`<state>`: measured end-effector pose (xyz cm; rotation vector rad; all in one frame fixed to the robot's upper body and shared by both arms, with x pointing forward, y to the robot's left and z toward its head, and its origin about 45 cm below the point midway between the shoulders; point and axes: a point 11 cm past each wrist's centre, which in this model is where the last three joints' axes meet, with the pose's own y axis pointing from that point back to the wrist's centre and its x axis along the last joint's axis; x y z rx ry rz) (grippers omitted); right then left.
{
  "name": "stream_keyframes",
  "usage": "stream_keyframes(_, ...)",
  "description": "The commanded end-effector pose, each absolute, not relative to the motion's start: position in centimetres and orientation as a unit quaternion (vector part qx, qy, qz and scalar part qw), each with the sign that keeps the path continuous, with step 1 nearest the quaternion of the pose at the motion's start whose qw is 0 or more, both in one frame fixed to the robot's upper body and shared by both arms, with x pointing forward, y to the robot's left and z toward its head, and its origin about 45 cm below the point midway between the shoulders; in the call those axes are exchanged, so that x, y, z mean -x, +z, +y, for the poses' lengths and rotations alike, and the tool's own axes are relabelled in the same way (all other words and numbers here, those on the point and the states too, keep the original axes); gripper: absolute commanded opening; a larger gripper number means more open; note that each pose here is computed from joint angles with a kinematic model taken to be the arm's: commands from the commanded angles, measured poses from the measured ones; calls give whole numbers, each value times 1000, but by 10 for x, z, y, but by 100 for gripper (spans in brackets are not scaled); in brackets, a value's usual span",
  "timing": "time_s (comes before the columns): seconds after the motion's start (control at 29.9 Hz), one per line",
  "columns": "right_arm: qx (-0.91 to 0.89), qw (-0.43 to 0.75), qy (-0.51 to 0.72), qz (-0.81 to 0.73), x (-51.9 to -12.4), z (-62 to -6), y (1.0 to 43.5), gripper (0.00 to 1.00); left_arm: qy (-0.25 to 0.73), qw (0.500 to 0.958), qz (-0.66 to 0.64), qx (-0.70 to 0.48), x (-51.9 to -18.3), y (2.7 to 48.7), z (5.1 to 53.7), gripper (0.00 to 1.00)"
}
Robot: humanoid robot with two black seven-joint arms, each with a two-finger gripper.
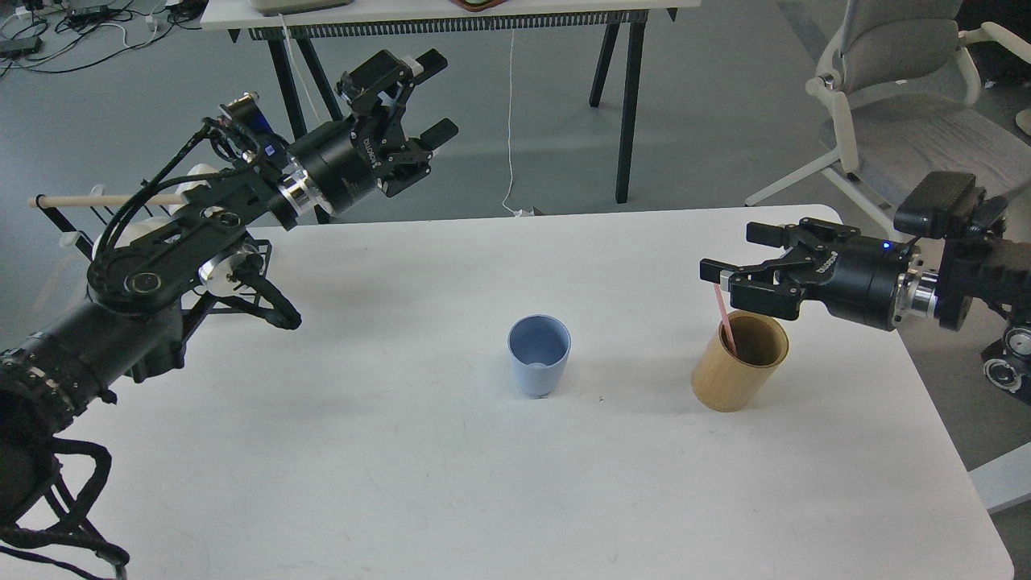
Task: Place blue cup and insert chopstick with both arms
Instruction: 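Reach the right gripper to the pink stick in the tan cup and grasp it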
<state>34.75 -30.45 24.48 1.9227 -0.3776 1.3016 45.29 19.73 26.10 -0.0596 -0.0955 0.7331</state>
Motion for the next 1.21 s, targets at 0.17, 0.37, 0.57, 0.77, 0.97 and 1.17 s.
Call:
stream_keyframes(0.17, -772, 386, 487, -135, -352, -283, 195, 95, 362, 931, -34, 23, -448, 248, 201, 98)
stream_keyframes(0.37, -776, 383, 483, -134, -354, -277, 188, 71, 366, 930, -27, 19, -446, 240, 204, 99)
stream_keyframes(0.57, -767, 391, 492, -127, -353, -282, 189, 46, 368, 929, -24, 19, -445, 238, 205, 99)
stream_keyframes(0.77, -762, 400, 495, -124, -353, -289, 191, 28, 369, 929, -22, 17, -444, 235, 205, 99)
stream_keyframes(0.97, -761, 403, 493, -122, -351, -289, 188, 5, 363, 931, -18, 22, -444, 234, 197, 99)
stream_keyframes(1.17, -752, 412, 502, -115, -347, -299, 194, 0, 362, 932, -16, 23, -443, 232, 194, 99)
